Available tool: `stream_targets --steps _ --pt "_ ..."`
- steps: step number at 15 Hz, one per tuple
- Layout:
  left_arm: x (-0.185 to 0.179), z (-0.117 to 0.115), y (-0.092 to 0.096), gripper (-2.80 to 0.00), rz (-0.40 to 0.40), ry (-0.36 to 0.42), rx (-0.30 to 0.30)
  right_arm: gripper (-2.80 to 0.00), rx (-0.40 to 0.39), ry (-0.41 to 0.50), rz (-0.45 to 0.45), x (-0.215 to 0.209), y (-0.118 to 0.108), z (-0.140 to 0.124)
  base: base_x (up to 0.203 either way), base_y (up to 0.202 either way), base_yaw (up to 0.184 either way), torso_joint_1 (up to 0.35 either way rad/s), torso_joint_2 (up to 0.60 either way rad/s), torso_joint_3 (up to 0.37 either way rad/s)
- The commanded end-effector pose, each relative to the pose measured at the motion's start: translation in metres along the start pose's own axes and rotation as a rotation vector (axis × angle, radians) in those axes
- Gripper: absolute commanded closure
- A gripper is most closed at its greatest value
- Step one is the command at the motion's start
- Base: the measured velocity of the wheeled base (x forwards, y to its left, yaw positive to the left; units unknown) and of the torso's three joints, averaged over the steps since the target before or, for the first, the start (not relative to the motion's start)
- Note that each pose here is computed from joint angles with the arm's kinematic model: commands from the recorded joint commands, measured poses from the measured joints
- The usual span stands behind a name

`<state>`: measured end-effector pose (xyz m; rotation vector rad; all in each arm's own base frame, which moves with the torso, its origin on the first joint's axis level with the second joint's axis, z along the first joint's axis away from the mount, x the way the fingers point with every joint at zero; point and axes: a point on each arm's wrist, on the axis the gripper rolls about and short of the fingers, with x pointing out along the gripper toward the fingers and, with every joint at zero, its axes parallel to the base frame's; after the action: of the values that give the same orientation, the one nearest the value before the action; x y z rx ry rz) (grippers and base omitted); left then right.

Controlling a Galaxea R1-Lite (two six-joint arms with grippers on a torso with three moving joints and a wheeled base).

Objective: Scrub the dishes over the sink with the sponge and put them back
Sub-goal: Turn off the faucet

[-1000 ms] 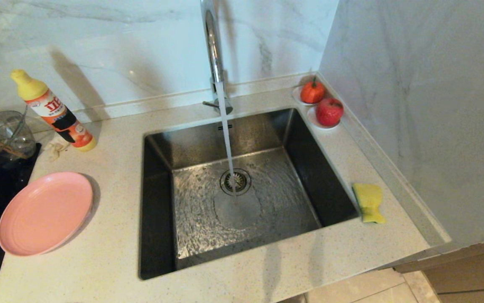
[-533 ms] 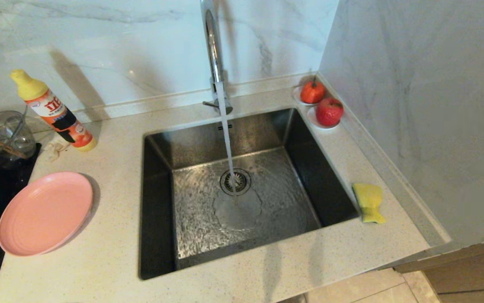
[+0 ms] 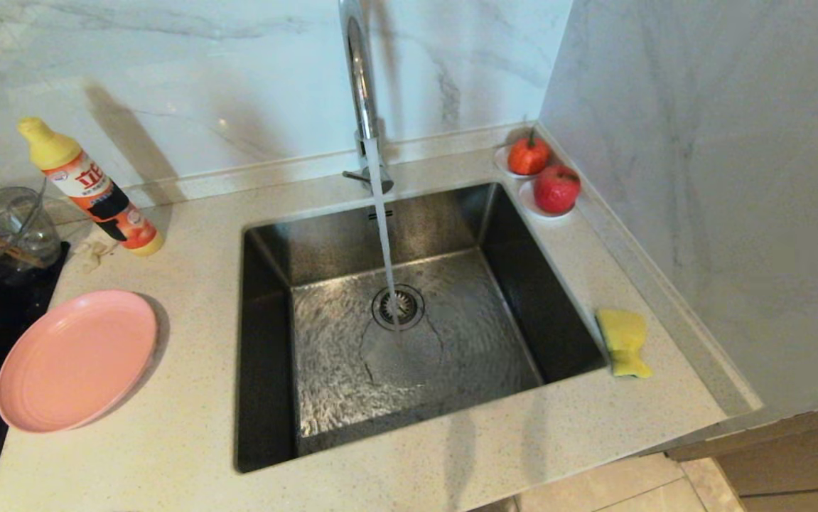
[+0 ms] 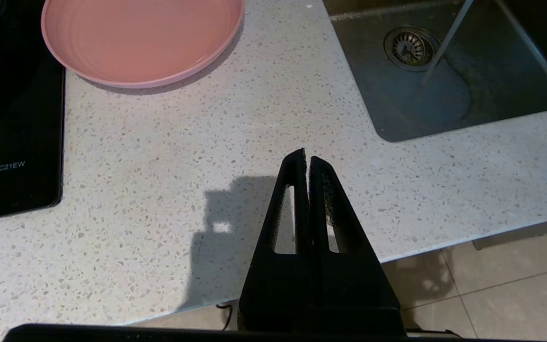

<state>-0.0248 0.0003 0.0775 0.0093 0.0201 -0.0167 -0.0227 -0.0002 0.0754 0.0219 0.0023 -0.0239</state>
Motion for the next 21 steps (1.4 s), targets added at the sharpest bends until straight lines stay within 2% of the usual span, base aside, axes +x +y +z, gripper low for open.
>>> stream_targets --steps 1,8,10,11,12,14,16,18,21 --pt "0.000 0.000 0.000 0.00 -0.002 0.000 0.012 0.00 0.000 0.003 0.000 0.000 0.000 0.000 0.000 0.000 0.000 0.000 0.00 0.000" --pt "-0.001 -0.001 0.000 0.00 0.000 0.007 0.000 0.00 0.000 0.003 -0.001 0.000 0.000 0.000 0.000 0.000 0.000 0.000 0.00 0.000" --pt "-0.003 0.006 0.000 0.00 0.005 -0.008 0.004 0.00 0.000 0.003 -0.001 0.000 0.000 0.000 0.000 0.000 0.000 0.000 0.00 0.000" --pt "-0.006 0.020 0.000 0.00 0.009 -0.039 0.005 0.00 0.000 0.004 -0.001 0.000 0.000 0.000 0.000 0.000 0.000 0.000 0.00 0.000" --pt "-0.012 0.044 0.000 0.00 0.009 -0.072 0.004 0.00 0.000 0.004 0.001 0.000 0.000 0.000 0.000 0.000 0.000 0.000 0.00 0.000" --pt "-0.010 0.097 0.001 0.00 0.002 -0.064 -0.008 0.00 0.000 0.004 -0.001 0.000 0.000 0.000 0.000 0.000 0.000 0.000 0.00 0.000" --pt "0.014 0.146 0.001 0.00 -0.006 0.002 -0.042 0.00 0.000 0.002 -0.001 0.000 0.000 0.000 0.000 0.000 0.000 0.000 0.00 0.000" --pt "0.057 0.184 0.001 0.00 -0.026 0.100 -0.089 0.00 0.000 0.003 0.000 0.000 0.000 0.000 0.000 0.000 0.000 0.000 0.00 0.000" --pt "0.143 0.217 -0.001 0.00 -0.061 0.292 -0.191 0.00 0.000 0.002 0.000 0.000 0.000 0.000 0.000 0.000 0.000 0.000 0.00 0.000"
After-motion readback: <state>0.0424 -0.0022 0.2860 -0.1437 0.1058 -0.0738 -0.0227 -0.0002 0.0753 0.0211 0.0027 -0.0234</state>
